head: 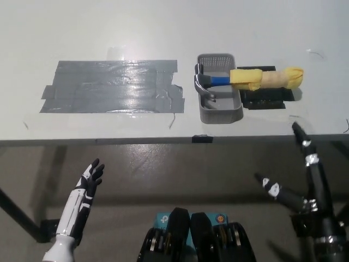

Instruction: The robot picks the hammer with right hand and hits the black area on the desk and places it back.

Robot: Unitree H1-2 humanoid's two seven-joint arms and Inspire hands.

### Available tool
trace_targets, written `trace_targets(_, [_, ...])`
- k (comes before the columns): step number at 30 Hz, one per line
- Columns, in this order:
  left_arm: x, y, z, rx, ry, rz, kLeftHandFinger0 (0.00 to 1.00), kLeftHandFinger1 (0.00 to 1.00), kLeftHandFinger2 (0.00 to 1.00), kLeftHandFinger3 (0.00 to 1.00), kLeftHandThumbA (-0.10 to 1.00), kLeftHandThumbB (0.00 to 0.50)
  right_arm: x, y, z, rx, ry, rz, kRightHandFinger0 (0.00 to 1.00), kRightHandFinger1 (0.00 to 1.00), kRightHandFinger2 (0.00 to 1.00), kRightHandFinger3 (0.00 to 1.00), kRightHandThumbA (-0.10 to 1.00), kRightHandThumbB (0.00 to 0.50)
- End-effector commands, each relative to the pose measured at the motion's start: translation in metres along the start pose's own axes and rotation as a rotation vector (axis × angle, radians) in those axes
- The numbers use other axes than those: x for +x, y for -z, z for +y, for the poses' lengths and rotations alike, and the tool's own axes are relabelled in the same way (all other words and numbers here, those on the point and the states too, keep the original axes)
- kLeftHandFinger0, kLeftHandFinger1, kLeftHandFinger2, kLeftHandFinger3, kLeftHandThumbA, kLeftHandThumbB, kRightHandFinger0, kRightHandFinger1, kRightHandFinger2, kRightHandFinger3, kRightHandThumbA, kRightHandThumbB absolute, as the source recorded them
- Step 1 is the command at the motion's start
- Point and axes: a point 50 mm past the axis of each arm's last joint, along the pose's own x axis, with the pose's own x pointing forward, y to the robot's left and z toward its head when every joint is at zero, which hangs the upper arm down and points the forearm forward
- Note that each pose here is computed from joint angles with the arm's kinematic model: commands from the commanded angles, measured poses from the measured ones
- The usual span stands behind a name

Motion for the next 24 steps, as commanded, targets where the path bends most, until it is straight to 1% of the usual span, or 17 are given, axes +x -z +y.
trace_targets(1, [0.002, -0.009, 0.001, 0.015, 0.006, -0.08, 1.0, 1.0, 1.0, 1.0, 1.0, 0.134, 0.057, -0.043, -0.026, -0.41, 0.019, -0.168, 1.0, 1.0, 1.0, 1.0, 0.89, 0.255])
trace_targets(2, [0.003, -0.011, 0.0, 0.02, 0.006, -0.084, 1.0, 1.0, 1.0, 1.0, 1.0, 0.13, 0.067, -0.045, -0.029, -0.481, -0.006, -0.163, 1.0, 1.0, 1.0, 1.0, 0.97, 0.272])
trace_targets(4, [0.004, -0.012, 0.001, 0.024, 0.006, -0.091, 1.0, 1.0, 1.0, 1.0, 1.0, 0.126, 0.09, -0.048, -0.032, -0.598, -0.032, -0.171, 1.0, 1.0, 1.0, 1.0, 0.98, 0.274])
trace_targets(7, [0.005, -0.012, 0.002, 0.022, 0.002, -0.092, 1.0, 1.0, 1.0, 1.0, 1.0, 0.132, 0.11, -0.048, -0.031, -0.672, -0.048, -0.159, 1.0, 1.0, 1.0, 1.0, 1.0, 0.287])
trace_targets(11, [0.004, -0.012, 0.002, 0.022, 0.003, -0.087, 1.0, 1.0, 1.0, 1.0, 1.0, 0.142, 0.139, -0.047, -0.027, -0.772, -0.082, -0.144, 1.0, 1.0, 1.0, 1.0, 1.0, 0.305])
trace_targets(12, [0.003, -0.012, 0.002, 0.022, 0.003, -0.085, 1.0, 1.0, 1.0, 1.0, 1.0, 0.141, 0.146, -0.047, -0.026, -0.789, -0.083, -0.144, 1.0, 1.0, 1.0, 1.0, 1.0, 0.32])
trace_targets(17, [0.005, -0.014, 0.002, 0.02, 0.01, -0.089, 1.0, 1.0, 1.0, 1.0, 1.0, 0.136, 0.176, -0.047, -0.019, -0.883, -0.11, -0.09, 1.0, 1.0, 1.0, 1.0, 1.0, 0.355])
trace_targets(20, [0.005, -0.014, 0.002, 0.02, 0.012, -0.092, 1.0, 1.0, 1.0, 1.0, 1.0, 0.131, 0.189, -0.046, -0.014, -0.909, -0.125, -0.076, 1.0, 1.0, 1.0, 1.0, 1.0, 0.359])
trace_targets(21, [0.006, -0.014, 0.002, 0.02, 0.012, -0.095, 1.0, 1.0, 1.0, 1.0, 1.0, 0.12, 0.193, -0.046, -0.012, -0.926, -0.128, -0.071, 1.0, 1.0, 1.0, 1.0, 1.0, 0.355])
trace_targets(24, [0.006, -0.014, 0.002, 0.021, 0.012, -0.092, 1.0, 1.0, 1.0, 1.0, 1.0, 0.121, 0.2, -0.044, -0.008, -0.952, -0.13, -0.053, 1.0, 1.0, 1.0, 1.0, 1.0, 0.348])
